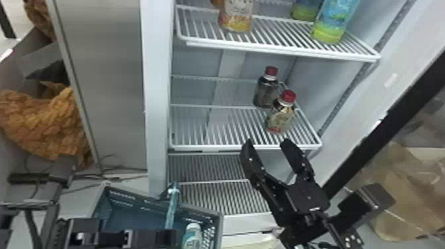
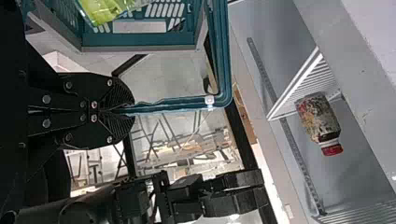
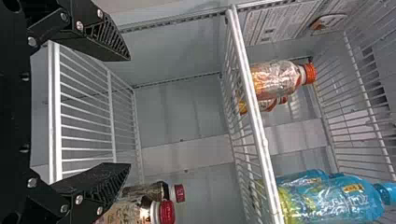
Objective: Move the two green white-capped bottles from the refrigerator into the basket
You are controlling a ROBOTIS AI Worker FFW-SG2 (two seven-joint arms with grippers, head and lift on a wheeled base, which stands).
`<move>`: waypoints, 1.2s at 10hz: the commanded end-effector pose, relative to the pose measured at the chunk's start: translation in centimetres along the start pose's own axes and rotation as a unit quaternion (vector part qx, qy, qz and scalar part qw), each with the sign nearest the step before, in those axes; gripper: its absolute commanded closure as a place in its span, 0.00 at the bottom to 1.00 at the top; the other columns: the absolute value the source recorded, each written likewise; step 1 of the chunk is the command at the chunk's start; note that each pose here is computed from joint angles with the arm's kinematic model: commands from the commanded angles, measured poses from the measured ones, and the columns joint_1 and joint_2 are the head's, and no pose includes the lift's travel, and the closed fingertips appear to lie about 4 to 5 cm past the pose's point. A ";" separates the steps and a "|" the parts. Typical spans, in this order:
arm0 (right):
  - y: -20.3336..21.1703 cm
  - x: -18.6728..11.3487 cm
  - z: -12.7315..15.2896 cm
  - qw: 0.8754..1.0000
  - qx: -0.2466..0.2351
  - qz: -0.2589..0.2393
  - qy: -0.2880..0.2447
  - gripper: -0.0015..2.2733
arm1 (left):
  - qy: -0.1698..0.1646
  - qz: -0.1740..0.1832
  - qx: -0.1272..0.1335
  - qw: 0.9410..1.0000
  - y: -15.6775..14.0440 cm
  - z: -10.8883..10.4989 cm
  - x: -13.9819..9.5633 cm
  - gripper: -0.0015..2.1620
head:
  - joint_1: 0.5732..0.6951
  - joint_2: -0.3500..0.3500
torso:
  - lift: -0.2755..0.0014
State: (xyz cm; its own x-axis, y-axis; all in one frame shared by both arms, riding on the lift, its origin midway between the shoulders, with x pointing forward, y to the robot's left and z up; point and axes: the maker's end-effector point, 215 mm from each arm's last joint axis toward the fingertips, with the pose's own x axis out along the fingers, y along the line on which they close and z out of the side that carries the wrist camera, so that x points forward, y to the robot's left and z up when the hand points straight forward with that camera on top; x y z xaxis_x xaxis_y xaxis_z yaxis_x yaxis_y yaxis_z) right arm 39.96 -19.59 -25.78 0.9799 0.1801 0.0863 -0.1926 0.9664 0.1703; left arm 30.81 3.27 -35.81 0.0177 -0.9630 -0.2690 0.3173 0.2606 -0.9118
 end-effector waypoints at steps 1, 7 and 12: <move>0.3 -0.1 -0.1 1.000 0.003 0.001 0.001 0.12 | 0.000 0.000 0.000 1.000 0.0 0.0 0.0 0.54 | 1.00 0.13 | 0.04; 0.0 -0.5 -0.6 1.000 0.008 -0.007 0.008 0.12 | 0.002 0.001 0.000 1.000 0.0 -0.1 0.1 0.54 | 1.00 0.13 | 0.04; -0.1 -0.6 -0.7 1.000 0.008 -0.010 0.009 0.12 | 0.002 0.001 0.000 1.000 0.0 -0.1 0.1 0.54 | 1.00 0.12 | 0.04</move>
State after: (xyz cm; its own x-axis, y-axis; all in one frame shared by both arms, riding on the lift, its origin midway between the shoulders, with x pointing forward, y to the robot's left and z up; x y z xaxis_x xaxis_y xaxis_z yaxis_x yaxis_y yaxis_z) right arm 39.46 -19.71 -26.57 0.9844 0.1632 0.0650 -0.1727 0.9672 0.1861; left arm 30.75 3.23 -35.88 0.0142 -0.9621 -0.2722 0.3185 0.2624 -0.9109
